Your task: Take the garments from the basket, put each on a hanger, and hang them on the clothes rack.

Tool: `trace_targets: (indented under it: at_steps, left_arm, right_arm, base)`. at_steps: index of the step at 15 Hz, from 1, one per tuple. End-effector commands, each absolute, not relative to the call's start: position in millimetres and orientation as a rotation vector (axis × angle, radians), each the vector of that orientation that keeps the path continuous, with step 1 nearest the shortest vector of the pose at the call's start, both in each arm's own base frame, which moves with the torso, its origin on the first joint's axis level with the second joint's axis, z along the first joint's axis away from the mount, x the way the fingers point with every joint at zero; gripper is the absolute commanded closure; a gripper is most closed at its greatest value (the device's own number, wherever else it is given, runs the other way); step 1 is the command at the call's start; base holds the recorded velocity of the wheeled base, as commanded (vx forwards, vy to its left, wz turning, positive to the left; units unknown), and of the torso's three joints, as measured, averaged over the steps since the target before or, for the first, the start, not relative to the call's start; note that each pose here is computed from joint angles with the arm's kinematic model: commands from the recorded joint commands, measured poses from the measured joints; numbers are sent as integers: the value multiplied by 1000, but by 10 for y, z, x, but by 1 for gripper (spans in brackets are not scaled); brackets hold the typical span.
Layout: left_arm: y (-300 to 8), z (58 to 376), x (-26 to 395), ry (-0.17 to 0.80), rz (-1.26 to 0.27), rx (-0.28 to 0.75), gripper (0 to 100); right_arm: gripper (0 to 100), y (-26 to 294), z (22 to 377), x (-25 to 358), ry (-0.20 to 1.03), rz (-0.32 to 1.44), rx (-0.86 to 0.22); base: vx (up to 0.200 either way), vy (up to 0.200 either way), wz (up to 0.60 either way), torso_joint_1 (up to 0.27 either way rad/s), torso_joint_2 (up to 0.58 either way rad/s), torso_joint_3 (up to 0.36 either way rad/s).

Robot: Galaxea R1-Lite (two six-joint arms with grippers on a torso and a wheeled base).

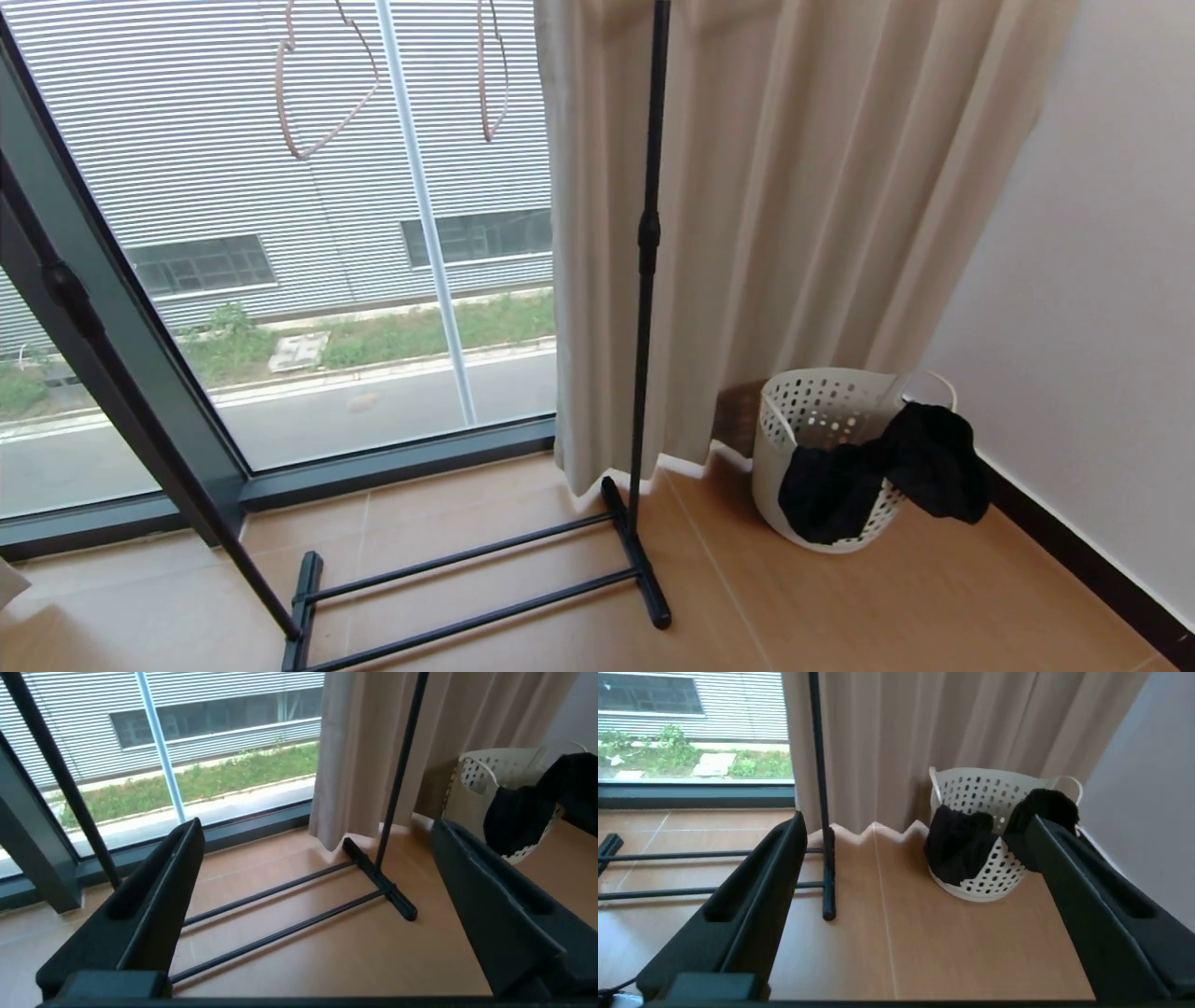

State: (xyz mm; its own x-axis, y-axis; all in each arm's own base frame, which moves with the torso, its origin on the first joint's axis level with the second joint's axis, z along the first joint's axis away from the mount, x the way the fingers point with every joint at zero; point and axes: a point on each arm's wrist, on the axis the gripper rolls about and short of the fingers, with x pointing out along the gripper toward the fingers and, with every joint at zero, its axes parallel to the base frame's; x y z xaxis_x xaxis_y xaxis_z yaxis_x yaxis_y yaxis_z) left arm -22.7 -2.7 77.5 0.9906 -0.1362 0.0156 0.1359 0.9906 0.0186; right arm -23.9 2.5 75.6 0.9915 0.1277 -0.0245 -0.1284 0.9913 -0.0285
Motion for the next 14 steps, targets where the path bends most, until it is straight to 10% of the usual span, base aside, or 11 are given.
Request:
trace_targets:
  at_steps: [1,14]
  left_arm:
    - [-27,776,-228,-18,-136,18,0]
    - [-27,776,-228,-18,-136,18,0]
  right_arm:
    - [0,25,756,-240,22,129,-31]
    - [0,25,760,-241,21,129,-29]
  base:
    - [0,-200,0,2,66,66]
    - [62,-200,0,1,10,10]
